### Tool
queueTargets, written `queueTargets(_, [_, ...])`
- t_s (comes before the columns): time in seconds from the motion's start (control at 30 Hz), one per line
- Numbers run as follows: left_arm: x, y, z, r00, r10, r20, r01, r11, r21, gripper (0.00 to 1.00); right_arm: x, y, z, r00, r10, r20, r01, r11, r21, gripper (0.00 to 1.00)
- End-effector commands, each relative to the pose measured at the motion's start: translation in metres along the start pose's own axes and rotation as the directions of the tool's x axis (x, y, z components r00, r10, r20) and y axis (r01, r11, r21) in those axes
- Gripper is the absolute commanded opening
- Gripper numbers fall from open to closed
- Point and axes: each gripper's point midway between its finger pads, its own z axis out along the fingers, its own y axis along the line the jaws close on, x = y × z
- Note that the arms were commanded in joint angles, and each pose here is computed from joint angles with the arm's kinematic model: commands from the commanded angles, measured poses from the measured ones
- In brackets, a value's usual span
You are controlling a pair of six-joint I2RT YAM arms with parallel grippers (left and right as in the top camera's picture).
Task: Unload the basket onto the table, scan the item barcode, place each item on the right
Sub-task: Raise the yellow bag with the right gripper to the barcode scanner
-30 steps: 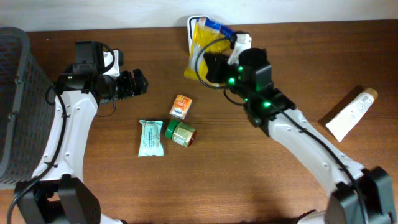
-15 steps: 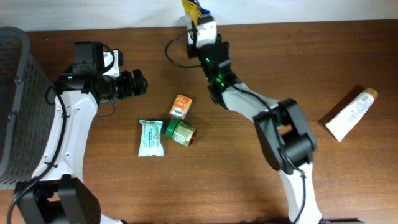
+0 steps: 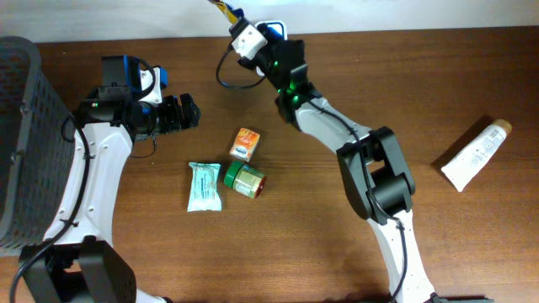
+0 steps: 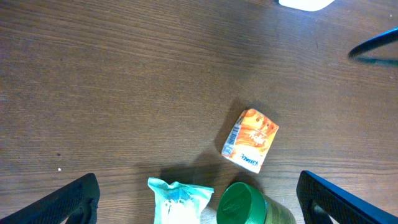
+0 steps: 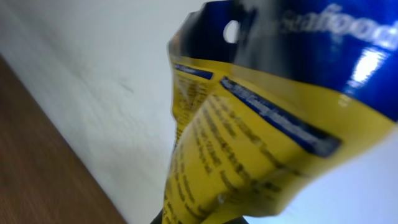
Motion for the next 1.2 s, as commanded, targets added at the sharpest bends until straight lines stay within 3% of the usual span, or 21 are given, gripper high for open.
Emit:
queueTargets(0.0, [-0.003, -0.001, -0.008, 1.000, 0.019, 0.024, -0.018, 1.000, -0.003, 0.99, -0.020, -0.026, 0.002, 0.992, 0.027, 0.126, -0.017, 0.996, -0.083, 0.04])
queueTargets(0.2, [-0.004, -0.001, -0.008, 1.000, 0.019, 0.024, -0.019, 1.000, -0.003, 0.99, -0.002, -0.040, -0.012, 0.982, 0.045, 0.182, -0.007, 0.979, -0.204, 0.04])
queueTargets(0.43, [-0.003, -0.001, -0.008, 1.000, 0.019, 0.024, -0.018, 1.000, -0.003, 0.99, 0.023, -0.003, -0.012, 0.965, 0.123, 0.233, -0.025, 0.923, -0.385, 0.04])
queueTargets(0.6, [-0.003, -0.001, -0.008, 1.000, 0.019, 0.024, -0.018, 1.000, -0.003, 0.99, 0.018, 0.005, -0.007, 0.942, 0.198, 0.270, -0.074, 0.909, -0.411, 0.04])
queueTargets(1.07, [-0.004, -0.001, -0.008, 1.000, 0.019, 0.024, -0.019, 1.000, -0.003, 0.99, 0.018, 0.007, -0.017, 0.935, 0.199, 0.294, -0.041, 0.882, -0.469, 0.04])
queueTargets(1.17, [-0.003, -0.001, -0.008, 1.000, 0.019, 0.024, -0.018, 1.000, -0.003, 0.99, 0.011, -0.004, -0.021, 0.919, 0.256, 0.300, -0.090, 0.877, -0.473, 0.04])
